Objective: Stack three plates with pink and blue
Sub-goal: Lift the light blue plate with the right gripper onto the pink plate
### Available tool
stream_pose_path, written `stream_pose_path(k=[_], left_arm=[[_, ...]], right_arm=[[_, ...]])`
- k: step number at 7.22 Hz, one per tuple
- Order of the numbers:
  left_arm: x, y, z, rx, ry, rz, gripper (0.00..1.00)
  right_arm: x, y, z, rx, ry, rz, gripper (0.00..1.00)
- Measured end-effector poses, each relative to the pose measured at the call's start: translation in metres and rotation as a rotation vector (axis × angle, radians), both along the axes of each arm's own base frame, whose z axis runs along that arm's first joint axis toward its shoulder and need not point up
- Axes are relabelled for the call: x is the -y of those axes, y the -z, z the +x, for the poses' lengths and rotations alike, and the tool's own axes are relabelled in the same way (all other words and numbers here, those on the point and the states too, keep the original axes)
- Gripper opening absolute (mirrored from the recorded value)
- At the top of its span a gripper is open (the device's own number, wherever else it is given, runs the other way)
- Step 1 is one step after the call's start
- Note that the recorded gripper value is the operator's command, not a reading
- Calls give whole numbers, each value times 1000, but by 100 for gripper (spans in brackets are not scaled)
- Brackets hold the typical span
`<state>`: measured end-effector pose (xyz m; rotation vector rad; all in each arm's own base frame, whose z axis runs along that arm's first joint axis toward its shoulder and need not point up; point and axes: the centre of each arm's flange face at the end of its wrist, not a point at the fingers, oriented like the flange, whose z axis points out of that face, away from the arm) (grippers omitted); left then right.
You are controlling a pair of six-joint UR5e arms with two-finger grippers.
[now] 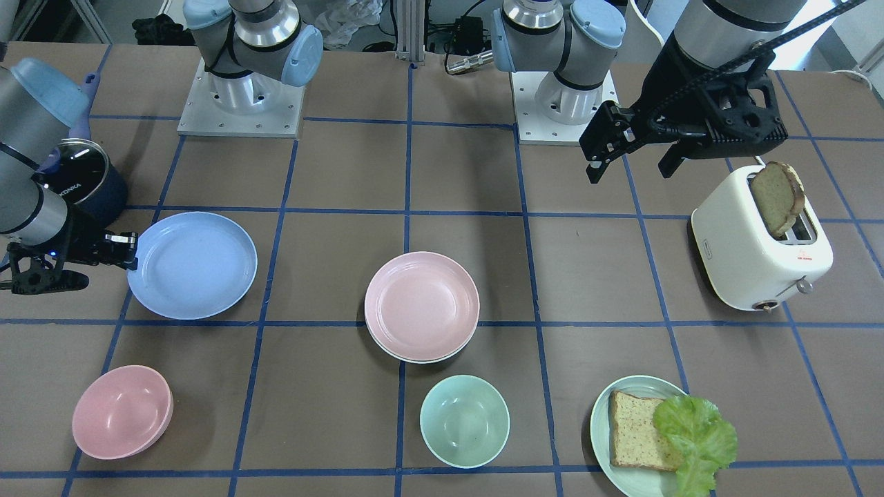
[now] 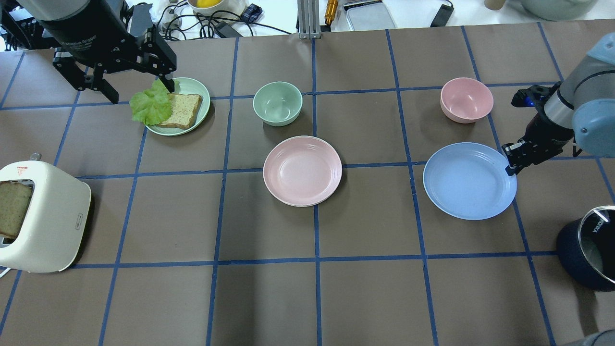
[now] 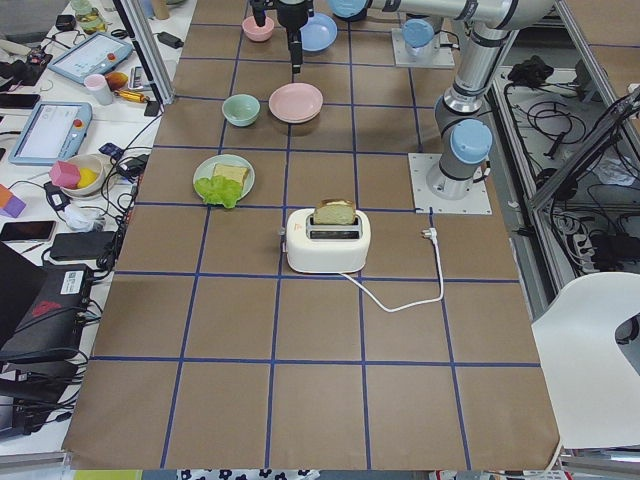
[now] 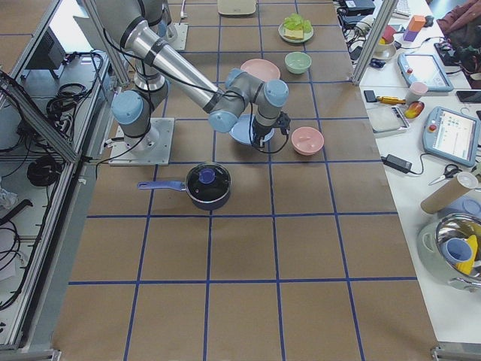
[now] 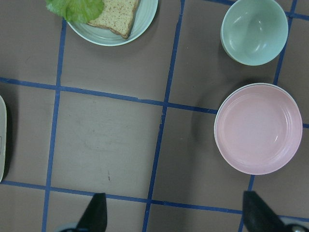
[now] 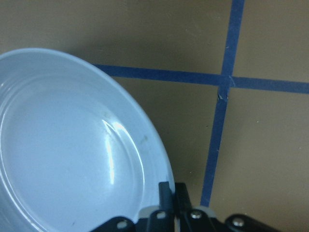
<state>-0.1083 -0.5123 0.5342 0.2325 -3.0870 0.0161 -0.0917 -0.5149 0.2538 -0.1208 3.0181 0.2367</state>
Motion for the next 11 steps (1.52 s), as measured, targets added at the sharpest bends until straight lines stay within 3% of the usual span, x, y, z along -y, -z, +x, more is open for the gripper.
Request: stream_pose_path(k=[3,6,11], left_arm=[[-2,-2,0,0,2,-5,100],[-2,-3,1,0,1,-6,100],[-2,-4,2,0,-1,-10,100]], right_arm=[[12,-22,14,32,68,28,0],[30,-46,84,8,131,26,0],[50,-68,177,61,249,16,0]])
